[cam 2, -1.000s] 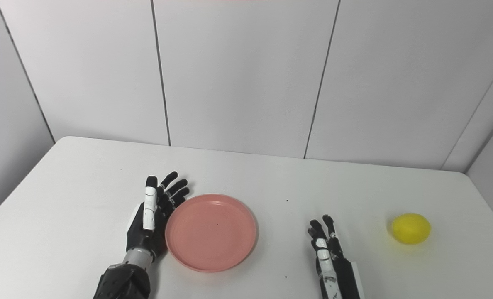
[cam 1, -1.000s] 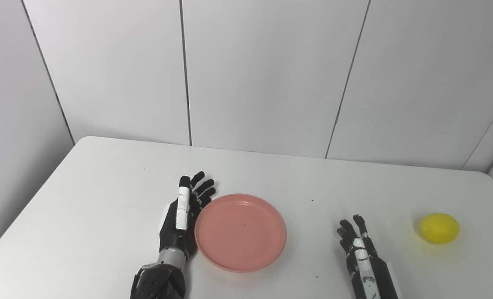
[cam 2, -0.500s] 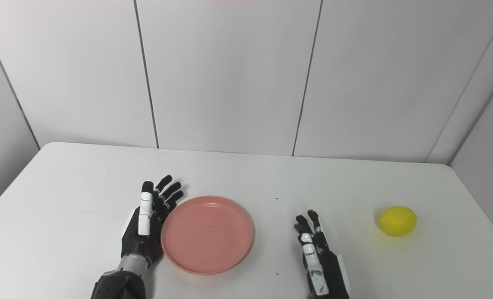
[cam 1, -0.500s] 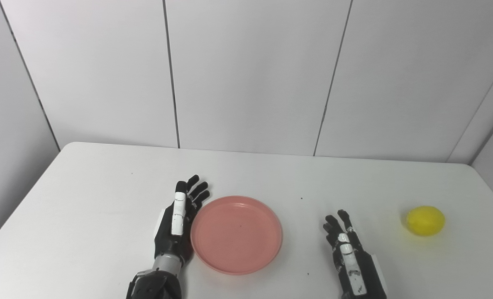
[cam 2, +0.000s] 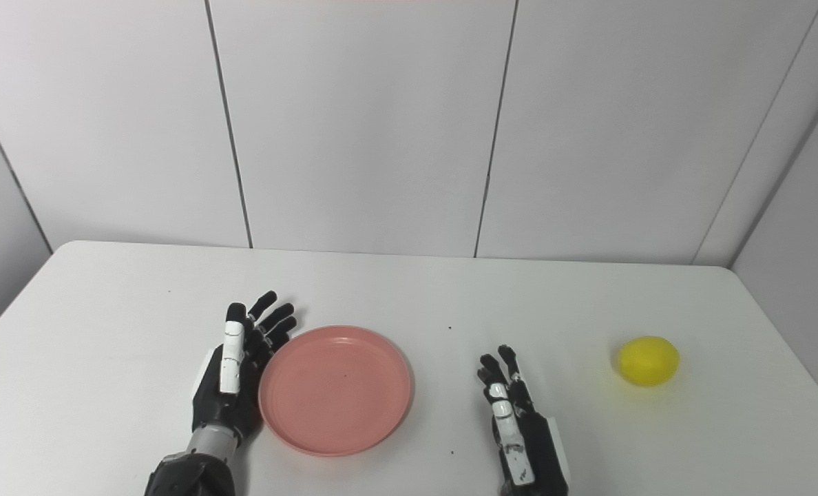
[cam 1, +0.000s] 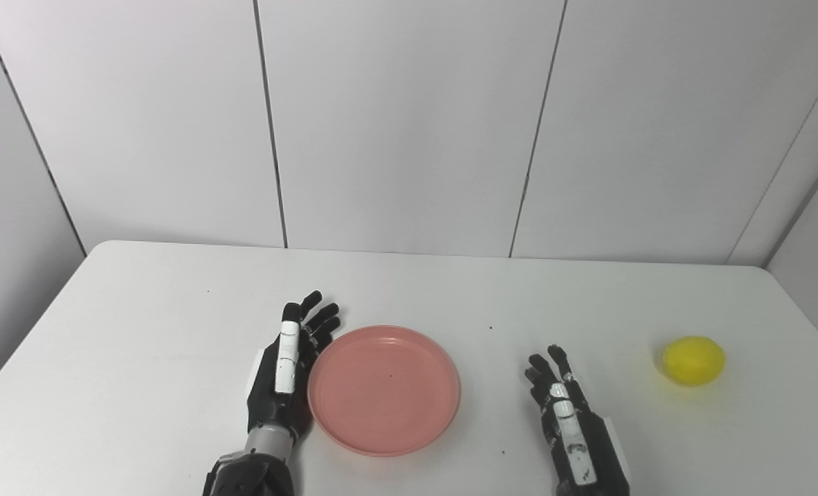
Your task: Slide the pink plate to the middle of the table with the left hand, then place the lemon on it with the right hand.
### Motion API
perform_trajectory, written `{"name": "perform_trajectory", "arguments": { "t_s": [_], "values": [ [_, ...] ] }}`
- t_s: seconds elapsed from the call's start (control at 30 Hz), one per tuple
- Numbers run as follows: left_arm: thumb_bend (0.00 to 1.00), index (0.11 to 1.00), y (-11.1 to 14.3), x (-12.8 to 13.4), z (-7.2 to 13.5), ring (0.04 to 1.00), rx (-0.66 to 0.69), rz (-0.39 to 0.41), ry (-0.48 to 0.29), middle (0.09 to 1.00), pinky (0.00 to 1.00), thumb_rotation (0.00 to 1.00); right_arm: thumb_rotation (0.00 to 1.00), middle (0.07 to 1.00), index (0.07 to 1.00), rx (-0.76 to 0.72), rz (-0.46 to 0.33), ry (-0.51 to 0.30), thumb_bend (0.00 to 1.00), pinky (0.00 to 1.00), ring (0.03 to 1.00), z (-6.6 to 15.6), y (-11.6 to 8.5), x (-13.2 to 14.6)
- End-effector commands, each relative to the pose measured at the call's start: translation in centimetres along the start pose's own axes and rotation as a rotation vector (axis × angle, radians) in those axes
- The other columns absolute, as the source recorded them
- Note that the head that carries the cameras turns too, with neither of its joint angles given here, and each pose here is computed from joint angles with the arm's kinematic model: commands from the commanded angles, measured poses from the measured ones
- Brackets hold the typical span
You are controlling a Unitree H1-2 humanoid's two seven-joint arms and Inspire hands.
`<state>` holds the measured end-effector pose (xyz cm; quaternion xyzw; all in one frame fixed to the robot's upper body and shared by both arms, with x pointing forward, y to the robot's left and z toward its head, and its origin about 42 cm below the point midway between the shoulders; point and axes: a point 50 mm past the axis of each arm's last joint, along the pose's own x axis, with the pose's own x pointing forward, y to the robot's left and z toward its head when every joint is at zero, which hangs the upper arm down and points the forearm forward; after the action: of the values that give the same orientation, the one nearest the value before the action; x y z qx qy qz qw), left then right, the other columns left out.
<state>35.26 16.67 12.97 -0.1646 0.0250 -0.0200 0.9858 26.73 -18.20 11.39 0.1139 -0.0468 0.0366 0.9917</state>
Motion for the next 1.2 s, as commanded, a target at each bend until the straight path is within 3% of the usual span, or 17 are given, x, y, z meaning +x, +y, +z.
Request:
{"name": "perform_trajectory", "arguments": {
  "t_s": [0.0,0.27,0.4,0.77,1.03,1.17],
  "values": [
    [0.83,0.847,1.2,-0.7,-2.3,0.859,-0.010,0.044,0.098,0.825,0.92,0.87,0.78,0.930,0.971,0.020,-0.011,0.033,0.78,1.00,0.933,-1.4,0.3,-0.6],
    [0.81,0.833,1.5,-0.8,-2.4,0.855,-0.027,0.050,0.104,0.814,0.89,0.87,0.77,0.852,0.850,-0.031,-0.064,-0.042,0.76,0.95,0.881,-1.7,0.3,-0.5],
    [0.82,0.849,1.8,-0.8,-2.4,0.865,-0.031,0.047,0.107,0.831,0.89,0.87,0.79,0.838,0.836,-0.034,-0.095,-0.050,0.75,0.94,0.873,-1.6,0.5,-0.5],
    [0.82,0.893,2.8,-0.6,-1.9,0.901,-0.037,0.028,0.107,0.883,0.95,0.91,0.83,0.850,0.859,-0.054,-0.143,-0.082,0.73,0.91,0.864,-1.2,1.2,0.0],
    [0.80,0.892,2.9,-0.1,-1.9,0.901,-0.054,0.028,0.102,0.880,0.92,0.90,0.82,0.857,0.861,-0.047,-0.157,-0.099,0.75,0.91,0.866,-0.8,1.3,0.5],
    [0.80,0.891,2.8,0.0,-2.1,0.912,-0.053,0.031,0.102,0.883,0.98,0.91,0.82,0.849,0.864,-0.039,-0.153,-0.122,0.76,0.89,0.861,-0.2,1.2,0.5]
  ]
}}
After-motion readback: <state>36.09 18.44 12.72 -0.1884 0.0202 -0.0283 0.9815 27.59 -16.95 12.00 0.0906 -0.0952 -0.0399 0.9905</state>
